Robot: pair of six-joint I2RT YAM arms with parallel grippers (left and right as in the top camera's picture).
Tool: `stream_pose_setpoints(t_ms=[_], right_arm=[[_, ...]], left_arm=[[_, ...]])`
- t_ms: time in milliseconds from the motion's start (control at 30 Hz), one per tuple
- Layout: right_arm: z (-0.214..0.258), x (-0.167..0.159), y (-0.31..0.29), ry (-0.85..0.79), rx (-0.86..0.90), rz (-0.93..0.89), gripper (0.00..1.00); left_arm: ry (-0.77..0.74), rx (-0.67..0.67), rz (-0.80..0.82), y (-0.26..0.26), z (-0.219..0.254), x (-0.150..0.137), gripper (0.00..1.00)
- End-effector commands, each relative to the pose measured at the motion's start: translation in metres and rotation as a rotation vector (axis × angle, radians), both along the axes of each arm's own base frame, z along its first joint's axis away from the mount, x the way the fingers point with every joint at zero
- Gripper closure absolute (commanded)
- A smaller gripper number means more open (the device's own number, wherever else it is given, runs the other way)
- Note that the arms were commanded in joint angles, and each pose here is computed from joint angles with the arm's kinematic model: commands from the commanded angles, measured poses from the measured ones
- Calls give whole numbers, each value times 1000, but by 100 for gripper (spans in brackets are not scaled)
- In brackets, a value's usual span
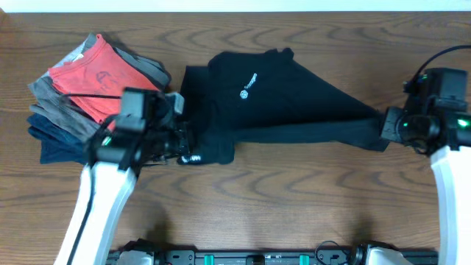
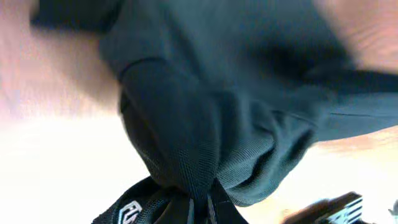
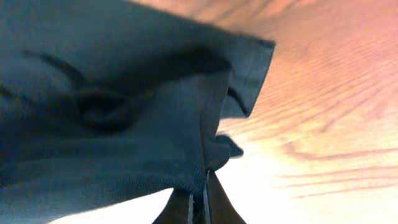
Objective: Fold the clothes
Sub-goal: 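Lift the shirt with both grippers and swing it away from the robot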
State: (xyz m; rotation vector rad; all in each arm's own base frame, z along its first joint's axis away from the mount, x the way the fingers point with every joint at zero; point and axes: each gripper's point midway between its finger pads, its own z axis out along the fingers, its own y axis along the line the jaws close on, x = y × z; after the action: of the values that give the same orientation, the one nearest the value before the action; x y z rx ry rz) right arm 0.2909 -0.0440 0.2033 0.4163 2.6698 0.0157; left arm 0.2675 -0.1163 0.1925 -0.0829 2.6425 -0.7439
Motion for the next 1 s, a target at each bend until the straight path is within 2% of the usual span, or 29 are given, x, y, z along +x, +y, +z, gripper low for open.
stream_pose_setpoints(t_ms=[0,333,467,633,733,833,967], right_arm=[[39,-1,-2,-89,-26,15,99],[122,-17,-2,-231,-48,25,99],[159,-28,-6,-320,-71,2,99],[188,-39,-4,-395,-95,10,99],[192,-35,-5,-409,-101,14,99],[186,-21,-6,-393,-101,42,99],[170,14,-2,-359,-70,119,99]], left_arm=[[-176,-52,36,1,58,-1,94],[-627,-161,55,5,199,-26,94],[-733,-180,54,6,239,-34,94],[-797,-196,56,7,268,-39,94],[-800,-194,61,7,269,-31,94],[-751,-184,63,4,257,-14,94],[-635,-161,66,-3,224,31,94]])
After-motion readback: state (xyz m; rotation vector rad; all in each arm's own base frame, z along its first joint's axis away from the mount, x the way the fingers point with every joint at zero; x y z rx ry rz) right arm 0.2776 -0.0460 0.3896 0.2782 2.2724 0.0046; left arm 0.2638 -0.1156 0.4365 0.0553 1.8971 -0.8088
